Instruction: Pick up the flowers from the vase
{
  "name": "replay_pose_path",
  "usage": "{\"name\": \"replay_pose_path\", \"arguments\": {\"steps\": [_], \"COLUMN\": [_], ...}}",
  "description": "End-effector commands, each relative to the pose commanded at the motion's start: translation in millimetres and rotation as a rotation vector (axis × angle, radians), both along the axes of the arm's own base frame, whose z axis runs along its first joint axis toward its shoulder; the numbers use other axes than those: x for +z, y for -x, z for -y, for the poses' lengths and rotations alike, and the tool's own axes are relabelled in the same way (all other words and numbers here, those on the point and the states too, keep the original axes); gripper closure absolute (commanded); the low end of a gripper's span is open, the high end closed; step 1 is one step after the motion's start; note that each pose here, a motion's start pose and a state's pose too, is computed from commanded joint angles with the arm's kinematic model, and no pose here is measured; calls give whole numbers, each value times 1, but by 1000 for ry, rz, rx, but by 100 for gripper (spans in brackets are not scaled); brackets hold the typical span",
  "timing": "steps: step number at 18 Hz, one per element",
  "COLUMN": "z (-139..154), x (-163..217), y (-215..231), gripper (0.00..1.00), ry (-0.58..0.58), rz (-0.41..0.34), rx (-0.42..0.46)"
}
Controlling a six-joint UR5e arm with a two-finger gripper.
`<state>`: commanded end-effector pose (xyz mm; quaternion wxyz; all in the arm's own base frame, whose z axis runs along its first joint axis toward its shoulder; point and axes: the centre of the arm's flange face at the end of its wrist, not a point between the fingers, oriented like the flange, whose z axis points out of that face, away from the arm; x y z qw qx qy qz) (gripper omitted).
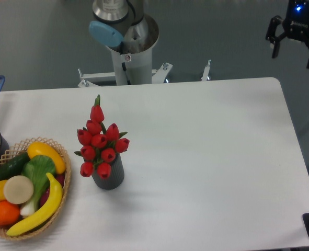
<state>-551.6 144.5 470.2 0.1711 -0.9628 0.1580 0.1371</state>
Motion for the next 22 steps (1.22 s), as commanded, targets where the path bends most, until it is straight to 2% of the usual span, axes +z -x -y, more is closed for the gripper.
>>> {"name": "replay_pose_path", "arguments": {"steps": [7, 10, 12, 15, 22], "z": [-2, -5, -4, -9, -21], "x": [-5, -13, -15, -19, -28], "y": [-2, -5, -8, -9, -13], "gripper": [0, 0, 0, 0, 0], "ry": [-3, -44, -56, -169, -290], "rz": [12, 30, 45, 102, 188], "rx": [1, 0, 36, 126, 225]}}
